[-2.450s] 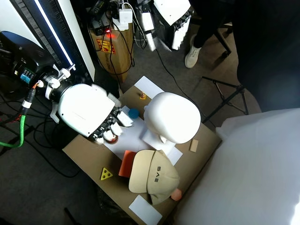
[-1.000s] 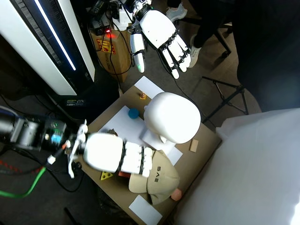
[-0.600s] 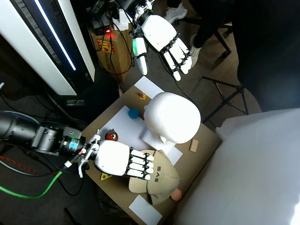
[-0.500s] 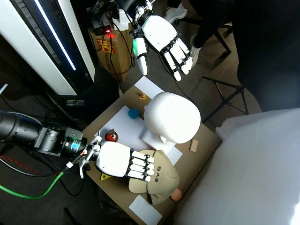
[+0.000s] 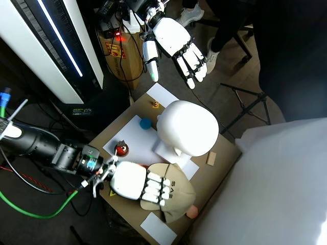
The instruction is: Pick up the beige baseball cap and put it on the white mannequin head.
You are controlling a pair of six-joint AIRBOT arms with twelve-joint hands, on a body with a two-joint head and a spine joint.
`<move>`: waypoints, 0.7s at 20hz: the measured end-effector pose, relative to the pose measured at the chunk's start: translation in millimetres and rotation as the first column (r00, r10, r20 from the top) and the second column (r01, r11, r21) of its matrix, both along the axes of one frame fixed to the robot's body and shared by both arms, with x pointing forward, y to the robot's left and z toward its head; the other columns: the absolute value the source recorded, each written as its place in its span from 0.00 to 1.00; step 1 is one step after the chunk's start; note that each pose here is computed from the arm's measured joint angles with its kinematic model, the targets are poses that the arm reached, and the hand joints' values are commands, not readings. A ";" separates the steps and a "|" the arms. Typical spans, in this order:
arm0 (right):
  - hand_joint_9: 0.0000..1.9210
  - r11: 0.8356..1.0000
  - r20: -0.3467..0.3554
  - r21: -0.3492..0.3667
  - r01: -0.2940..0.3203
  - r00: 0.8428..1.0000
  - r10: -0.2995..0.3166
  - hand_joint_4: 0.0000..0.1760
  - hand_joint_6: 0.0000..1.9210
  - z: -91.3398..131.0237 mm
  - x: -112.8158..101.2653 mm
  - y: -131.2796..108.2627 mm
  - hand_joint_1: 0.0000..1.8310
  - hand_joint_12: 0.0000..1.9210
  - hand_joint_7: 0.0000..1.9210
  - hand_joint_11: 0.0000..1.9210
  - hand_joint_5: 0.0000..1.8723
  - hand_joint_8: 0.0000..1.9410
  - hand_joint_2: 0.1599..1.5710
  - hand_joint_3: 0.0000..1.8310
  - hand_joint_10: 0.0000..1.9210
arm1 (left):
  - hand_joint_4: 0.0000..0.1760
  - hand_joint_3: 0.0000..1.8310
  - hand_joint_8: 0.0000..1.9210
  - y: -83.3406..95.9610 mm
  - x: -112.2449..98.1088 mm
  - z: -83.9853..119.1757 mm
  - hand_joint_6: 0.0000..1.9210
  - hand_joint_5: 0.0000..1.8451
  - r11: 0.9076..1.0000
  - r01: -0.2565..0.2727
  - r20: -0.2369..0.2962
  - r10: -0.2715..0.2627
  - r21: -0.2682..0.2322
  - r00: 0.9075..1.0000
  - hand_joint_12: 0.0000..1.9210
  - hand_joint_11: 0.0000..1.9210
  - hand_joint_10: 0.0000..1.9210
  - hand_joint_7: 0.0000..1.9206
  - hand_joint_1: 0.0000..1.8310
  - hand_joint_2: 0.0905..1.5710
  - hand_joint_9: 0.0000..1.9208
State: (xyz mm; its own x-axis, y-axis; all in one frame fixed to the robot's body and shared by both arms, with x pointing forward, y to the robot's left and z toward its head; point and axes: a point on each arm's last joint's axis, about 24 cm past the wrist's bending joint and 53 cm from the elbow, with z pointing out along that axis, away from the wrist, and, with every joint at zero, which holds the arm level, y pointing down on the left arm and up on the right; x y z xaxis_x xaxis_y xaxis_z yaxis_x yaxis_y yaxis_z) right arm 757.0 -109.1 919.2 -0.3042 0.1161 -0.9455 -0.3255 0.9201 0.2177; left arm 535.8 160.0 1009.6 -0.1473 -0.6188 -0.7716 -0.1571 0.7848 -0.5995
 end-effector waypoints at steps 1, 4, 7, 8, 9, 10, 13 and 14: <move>0.01 1.000 -0.005 0.003 0.003 1.000 -0.003 0.02 0.00 -3.4 1.3 1.3 0.66 0.19 0.03 0.00 0.03 0.00 0.68 0.00 0.00 | 0.70 0.00 0.00 -1.4 0.3 1.2 0.00 0.10 1.000 0.006 0.005 -0.006 -0.001 1.000 0.23 0.00 0.00 0.06 0.00 0.70 0.05; 0.01 1.000 -0.011 0.006 0.000 1.000 0.000 0.02 0.00 -10.9 3.1 7.8 0.66 0.20 0.03 0.00 0.03 0.00 0.68 0.00 0.00 | 0.70 0.00 0.00 -3.1 0.7 3.0 0.00 0.10 1.000 0.010 0.013 -0.009 -0.018 1.000 0.23 0.00 0.00 0.06 0.00 0.70 0.05; 0.01 1.000 -0.006 0.001 0.003 1.000 -0.003 0.02 0.00 -12.3 5.2 9.4 0.66 0.20 0.03 0.00 0.03 0.00 0.68 0.00 0.00 | 0.70 0.00 0.00 -1.1 3.4 4.0 0.00 0.10 0.999 0.003 0.024 -0.003 -0.033 1.000 0.23 0.00 0.00 0.06 0.00 0.70 0.05; 0.01 1.000 -0.009 0.002 0.002 1.000 -0.002 0.02 0.00 -12.4 6.2 10.7 0.66 0.20 0.03 0.00 0.03 0.00 0.68 0.00 0.00 | 0.70 0.00 0.00 -1.5 3.6 5.3 0.00 0.10 0.999 0.005 0.030 -0.004 -0.033 1.000 0.22 0.00 0.00 0.06 0.00 0.70 0.05; 0.01 1.000 -0.025 0.015 0.009 1.000 -0.008 0.02 0.00 -13.7 7.2 11.6 0.66 0.20 0.03 0.00 0.03 0.00 0.68 0.00 0.00 | 0.70 0.00 0.00 -2.5 3.7 5.7 0.00 0.10 0.999 0.009 0.032 -0.008 -0.031 0.999 0.22 0.00 0.00 0.06 0.00 0.70 0.05; 0.01 1.000 -0.034 0.024 0.004 0.999 -0.003 0.02 0.00 -13.2 8.0 15.8 0.66 0.20 0.03 0.00 0.03 0.00 0.68 0.00 0.00 | 0.70 0.00 0.00 -3.9 3.8 6.1 0.00 0.10 1.000 0.017 0.033 -0.016 -0.024 0.999 0.22 0.00 0.00 0.06 0.00 0.70 0.05; 0.01 0.998 -0.046 0.060 0.006 0.999 -0.003 0.02 0.00 -10.6 9.6 21.7 0.66 0.21 0.03 0.00 0.03 0.00 0.68 0.00 0.00 | 0.70 0.00 0.00 -4.1 3.7 5.9 0.00 0.10 1.000 0.019 0.032 -0.018 -0.020 0.999 0.21 0.00 0.00 0.06 0.00 0.70 0.05; 0.01 0.998 -0.049 0.068 0.007 0.999 -0.003 0.02 0.00 -9.8 10.3 23.9 0.66 0.21 0.03 0.00 0.03 0.00 0.68 0.00 0.00 | 0.70 0.00 0.00 -4.6 3.7 6.3 0.00 0.10 1.000 0.021 0.034 -0.020 -0.020 0.999 0.21 0.00 0.00 0.06 0.00 0.70 0.05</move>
